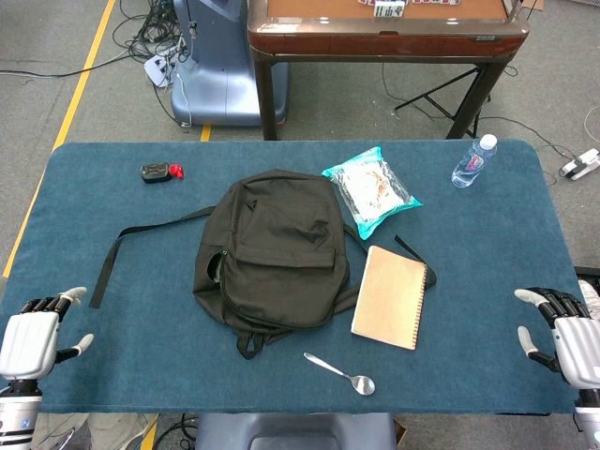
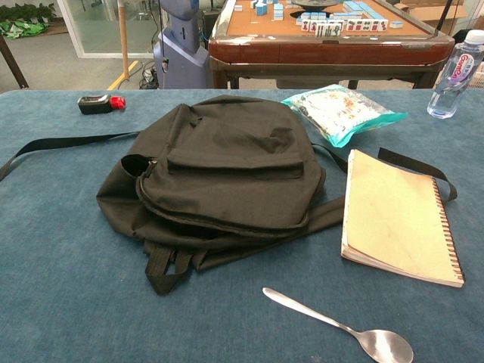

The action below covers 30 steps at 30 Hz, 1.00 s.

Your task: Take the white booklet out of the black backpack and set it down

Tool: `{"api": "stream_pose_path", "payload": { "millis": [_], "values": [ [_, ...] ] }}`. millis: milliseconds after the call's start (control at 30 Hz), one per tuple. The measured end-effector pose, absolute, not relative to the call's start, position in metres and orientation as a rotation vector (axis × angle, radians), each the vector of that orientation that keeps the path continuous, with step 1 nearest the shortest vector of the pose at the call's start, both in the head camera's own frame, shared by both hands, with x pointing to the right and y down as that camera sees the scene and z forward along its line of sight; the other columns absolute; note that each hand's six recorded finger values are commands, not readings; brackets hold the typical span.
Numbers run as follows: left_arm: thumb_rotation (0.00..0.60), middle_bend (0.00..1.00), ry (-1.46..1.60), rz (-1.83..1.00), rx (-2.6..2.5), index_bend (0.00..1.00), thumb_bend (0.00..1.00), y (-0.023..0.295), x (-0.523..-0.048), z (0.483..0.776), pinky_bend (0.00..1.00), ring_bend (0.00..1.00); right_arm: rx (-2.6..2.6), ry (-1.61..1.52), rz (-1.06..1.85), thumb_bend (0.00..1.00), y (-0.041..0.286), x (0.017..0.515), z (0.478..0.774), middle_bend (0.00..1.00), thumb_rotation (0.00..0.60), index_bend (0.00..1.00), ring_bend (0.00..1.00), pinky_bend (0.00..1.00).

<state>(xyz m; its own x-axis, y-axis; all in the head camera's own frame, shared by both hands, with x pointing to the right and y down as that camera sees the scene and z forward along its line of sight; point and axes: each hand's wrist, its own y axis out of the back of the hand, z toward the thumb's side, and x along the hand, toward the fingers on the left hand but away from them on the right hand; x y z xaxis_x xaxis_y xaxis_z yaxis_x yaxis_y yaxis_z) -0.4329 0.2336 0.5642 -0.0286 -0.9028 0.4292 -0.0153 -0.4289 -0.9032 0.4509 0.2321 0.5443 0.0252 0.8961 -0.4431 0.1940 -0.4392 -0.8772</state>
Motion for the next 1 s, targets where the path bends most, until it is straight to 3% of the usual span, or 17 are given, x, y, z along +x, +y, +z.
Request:
{"api": "stream_pose_path", "payload": {
  "millis": [833,1000],
  "values": [
    [0.600,0.40,1.010,-1.537,-1.511,0.34,0.14,0.232,-0.432,0.561,0.32,0.38,-1.734,-1.039,1.420,0.39,0.226,0.438,0.547,0.24,0.600,0.26,0.17,0.16],
    [0.600,0.40,1.011,-1.522,-1.515,0.34,0.14,0.231,-0.430,0.559,0.32,0.38,-1.802,-0.931,1.357,0.32,0.215,0.414,0.554,0.24,0.600,0.26,0.17,0.16]
  ]
}}
